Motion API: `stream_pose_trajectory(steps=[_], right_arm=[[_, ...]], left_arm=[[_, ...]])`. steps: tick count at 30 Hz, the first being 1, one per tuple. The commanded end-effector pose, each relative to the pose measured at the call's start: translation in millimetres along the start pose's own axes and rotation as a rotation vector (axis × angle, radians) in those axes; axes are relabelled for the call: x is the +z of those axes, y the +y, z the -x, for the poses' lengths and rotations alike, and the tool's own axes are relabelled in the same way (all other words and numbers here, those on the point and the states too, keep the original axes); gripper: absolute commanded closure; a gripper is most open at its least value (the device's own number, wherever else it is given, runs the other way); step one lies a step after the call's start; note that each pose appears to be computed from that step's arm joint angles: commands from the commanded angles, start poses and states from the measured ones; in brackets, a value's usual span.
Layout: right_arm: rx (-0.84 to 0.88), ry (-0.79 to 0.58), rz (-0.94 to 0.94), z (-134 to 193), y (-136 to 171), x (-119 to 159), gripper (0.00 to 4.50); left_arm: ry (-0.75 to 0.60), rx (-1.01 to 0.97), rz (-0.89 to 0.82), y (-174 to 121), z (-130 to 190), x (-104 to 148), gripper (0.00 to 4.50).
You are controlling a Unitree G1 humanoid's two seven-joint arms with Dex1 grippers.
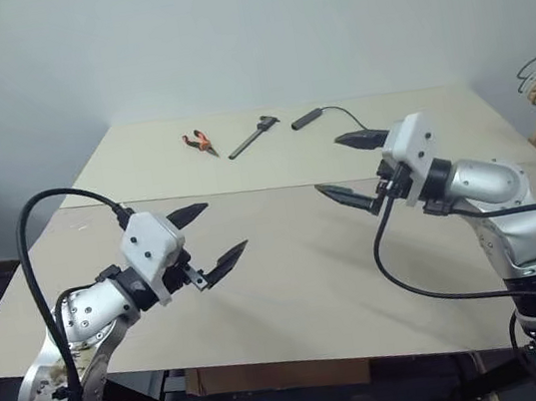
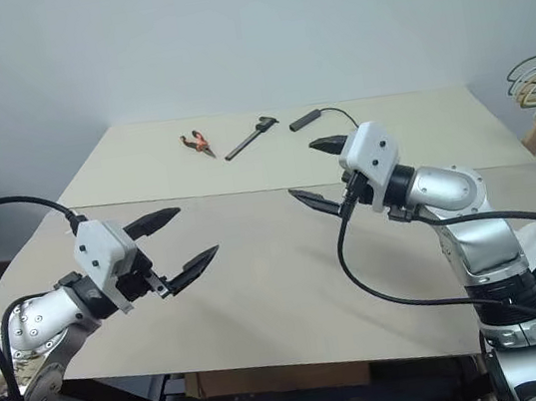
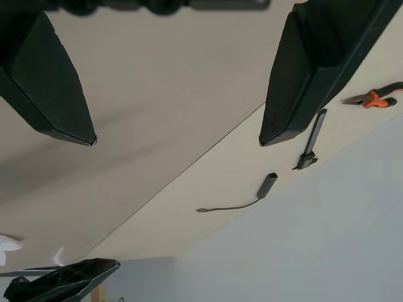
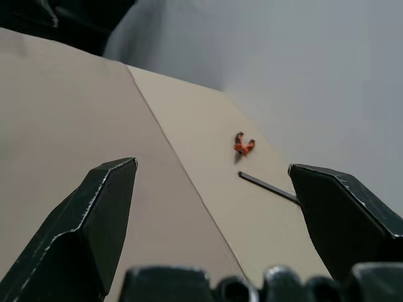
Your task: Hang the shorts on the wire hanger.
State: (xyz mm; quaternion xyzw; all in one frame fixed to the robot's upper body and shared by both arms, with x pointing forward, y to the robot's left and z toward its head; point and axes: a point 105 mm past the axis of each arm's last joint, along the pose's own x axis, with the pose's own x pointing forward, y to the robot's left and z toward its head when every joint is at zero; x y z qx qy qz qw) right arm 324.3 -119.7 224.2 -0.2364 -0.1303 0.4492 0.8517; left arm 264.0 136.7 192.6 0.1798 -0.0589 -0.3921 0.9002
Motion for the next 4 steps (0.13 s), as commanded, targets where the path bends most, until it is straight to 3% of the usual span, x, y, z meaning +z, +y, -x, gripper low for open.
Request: stream_pose_trajectory(steps=[1, 4], right_arm=[[-0.009, -0.035, 0.044, 4.9, -4.1, 11.9, 0.03], [-0.019, -0.028, 0.040, 5.8, -4.1, 10.1, 0.03]], left_arm=[[-0.022, -0.011, -0.045, 0.2, -0.4, 11.1, 0.00], [-0.020, -0.002, -0.032, 2.5, -1.3, 10.6, 0.00]])
